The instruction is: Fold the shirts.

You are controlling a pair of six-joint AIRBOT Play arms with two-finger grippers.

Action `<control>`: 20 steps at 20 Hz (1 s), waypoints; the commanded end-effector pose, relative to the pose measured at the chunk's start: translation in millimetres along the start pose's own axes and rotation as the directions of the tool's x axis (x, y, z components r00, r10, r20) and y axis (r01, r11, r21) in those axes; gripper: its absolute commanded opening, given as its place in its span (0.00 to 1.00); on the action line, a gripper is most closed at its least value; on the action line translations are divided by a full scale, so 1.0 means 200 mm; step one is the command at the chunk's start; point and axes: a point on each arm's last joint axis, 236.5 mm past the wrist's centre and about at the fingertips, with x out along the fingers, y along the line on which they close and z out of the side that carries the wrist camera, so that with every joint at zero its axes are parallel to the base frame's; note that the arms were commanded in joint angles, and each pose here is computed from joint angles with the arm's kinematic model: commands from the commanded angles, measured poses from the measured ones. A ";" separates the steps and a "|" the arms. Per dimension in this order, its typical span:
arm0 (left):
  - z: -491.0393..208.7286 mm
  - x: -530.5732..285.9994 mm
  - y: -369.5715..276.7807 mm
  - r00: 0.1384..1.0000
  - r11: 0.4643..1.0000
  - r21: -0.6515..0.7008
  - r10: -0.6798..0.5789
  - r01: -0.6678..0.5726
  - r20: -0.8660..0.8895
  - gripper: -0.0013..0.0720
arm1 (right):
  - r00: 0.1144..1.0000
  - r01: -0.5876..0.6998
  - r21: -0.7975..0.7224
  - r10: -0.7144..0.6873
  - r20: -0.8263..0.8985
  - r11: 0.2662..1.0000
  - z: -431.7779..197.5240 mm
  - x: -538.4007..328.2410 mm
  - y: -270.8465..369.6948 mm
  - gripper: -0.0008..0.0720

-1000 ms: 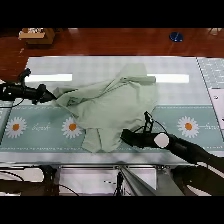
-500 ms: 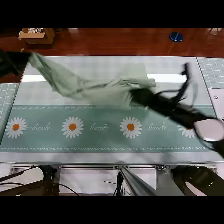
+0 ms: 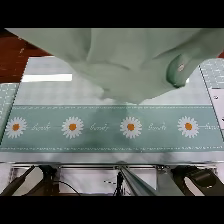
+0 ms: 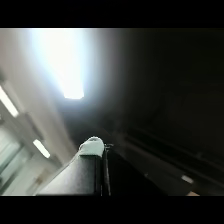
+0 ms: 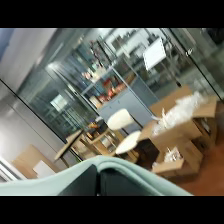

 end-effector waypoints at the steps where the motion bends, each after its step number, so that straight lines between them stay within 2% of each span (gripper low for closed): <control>1: -0.03 0.09 -0.55 0.976 0.969 0.123 -0.215 0.213 0.009 0.05 | 0.997 -0.061 -0.057 0.064 0.049 0.996 0.17 -0.08 0.21 0.05; 3: -0.11 0.14 -0.78 0.963 0.938 0.217 -0.269 0.269 -0.032 0.05 | 0.994 -0.085 -0.143 0.093 0.051 0.986 0.23 -0.14 0.33 0.05; 6: -0.23 0.20 -0.97 0.955 0.907 0.300 -0.279 0.297 -0.103 0.05 | 0.998 -0.044 -0.288 0.054 0.027 0.957 0.27 -0.22 0.40 0.05; 10: -0.43 0.24 -1.07 0.967 0.910 0.347 -0.172 0.229 -0.187 0.05 | 0.998 0.041 -0.413 -0.058 -0.028 0.910 0.29 -0.37 0.42 0.05; 14: -0.69 0.20 -1.04 0.959 0.906 0.421 0.088 0.036 -0.271 0.05 | 0.982 0.154 -0.489 -0.190 -0.024 0.859 0.36 -0.56 0.40 0.05; 16: -0.80 0.14 -0.96 0.922 0.881 0.463 0.257 -0.101 -0.288 0.05 | 0.954 0.220 -0.515 -0.292 -0.063 0.829 0.33 -0.64 0.31 0.05; 18: -0.85 0.04 -0.85 0.859 0.800 0.550 0.440 -0.241 -0.263 0.05 | 0.896 0.284 -0.533 -0.419 -0.148 0.797 0.23 -0.72 0.17 0.05; 20: -0.86 -0.08 -0.74 0.748 0.672 0.655 0.619 -0.347 -0.238 0.05 | 0.814 0.333 -0.568 -0.533 -0.229 0.753 0.14 -0.78 0.02 0.05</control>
